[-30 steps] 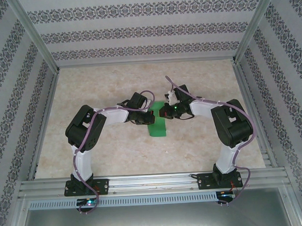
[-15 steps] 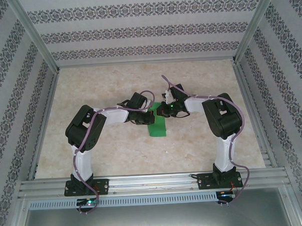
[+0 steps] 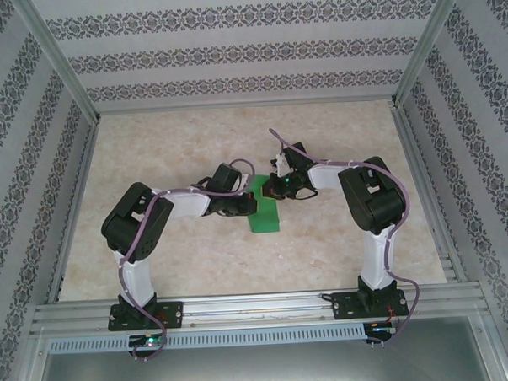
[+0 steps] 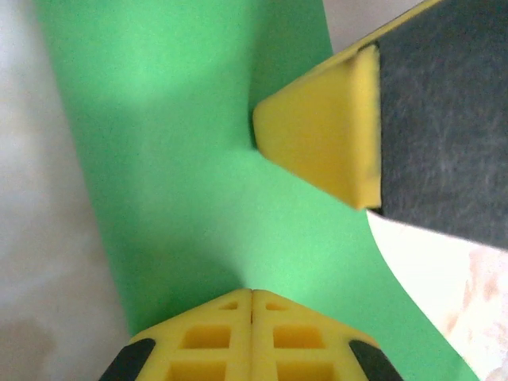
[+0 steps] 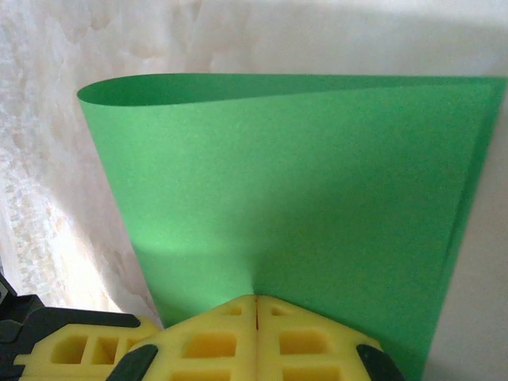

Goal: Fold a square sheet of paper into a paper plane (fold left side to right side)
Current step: First fold the square sheet of paper in half at the center of the table.

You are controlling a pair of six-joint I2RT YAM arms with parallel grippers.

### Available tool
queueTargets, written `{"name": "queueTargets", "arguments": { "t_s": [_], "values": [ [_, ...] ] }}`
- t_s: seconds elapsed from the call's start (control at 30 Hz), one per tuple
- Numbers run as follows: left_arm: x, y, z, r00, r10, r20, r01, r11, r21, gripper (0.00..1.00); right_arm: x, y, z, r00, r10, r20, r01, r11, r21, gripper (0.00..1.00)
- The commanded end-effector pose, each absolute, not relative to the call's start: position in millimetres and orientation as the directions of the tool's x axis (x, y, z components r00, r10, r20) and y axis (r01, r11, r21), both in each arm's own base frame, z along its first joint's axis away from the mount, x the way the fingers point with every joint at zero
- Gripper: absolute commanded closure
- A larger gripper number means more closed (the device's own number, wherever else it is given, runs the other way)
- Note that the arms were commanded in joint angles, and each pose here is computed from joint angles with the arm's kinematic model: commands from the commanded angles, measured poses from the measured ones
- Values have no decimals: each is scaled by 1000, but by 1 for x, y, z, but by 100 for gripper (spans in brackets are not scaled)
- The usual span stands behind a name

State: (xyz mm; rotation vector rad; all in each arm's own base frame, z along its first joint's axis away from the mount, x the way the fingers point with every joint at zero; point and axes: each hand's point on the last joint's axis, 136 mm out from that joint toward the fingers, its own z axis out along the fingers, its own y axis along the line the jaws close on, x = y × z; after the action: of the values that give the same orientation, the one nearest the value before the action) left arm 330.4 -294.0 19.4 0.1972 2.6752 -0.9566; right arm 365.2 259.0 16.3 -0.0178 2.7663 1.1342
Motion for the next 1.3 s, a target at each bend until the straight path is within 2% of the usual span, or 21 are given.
{"name": "queueTargets", "arguments": {
  "t_s": [0.0, 0.23, 0.43, 0.87, 1.07, 1.27],
  "values": [
    [276, -271, -18, -990, 38, -133, 106, 825, -555, 100, 359, 236, -15, -993, 65, -101, -9, 798, 603, 100],
    [246, -264, -26, -996, 21, -87, 67, 826, -560, 100, 359, 236, -15, -993, 64, -99, -9, 798, 602, 100],
    [239, -258, -16, -995, 12, -102, 68, 822, -565, 100, 358, 237, -15, -994, 57, -96, -13, 794, 608, 100],
    [301, -290, 58, -962, -15, -273, 180, 716, -674, 100, 352, 240, -14, -994, 61, -96, -14, 771, 637, 100],
    [313, -307, 50, -966, 14, -257, 195, 691, -696, 100, 350, 241, -15, -994, 61, -93, -13, 768, 640, 100],
    [308, -312, 30, -976, 25, -216, 173, 689, -704, 100, 349, 241, -16, -994, 61, -89, -10, 770, 638, 100]
  ]
}}
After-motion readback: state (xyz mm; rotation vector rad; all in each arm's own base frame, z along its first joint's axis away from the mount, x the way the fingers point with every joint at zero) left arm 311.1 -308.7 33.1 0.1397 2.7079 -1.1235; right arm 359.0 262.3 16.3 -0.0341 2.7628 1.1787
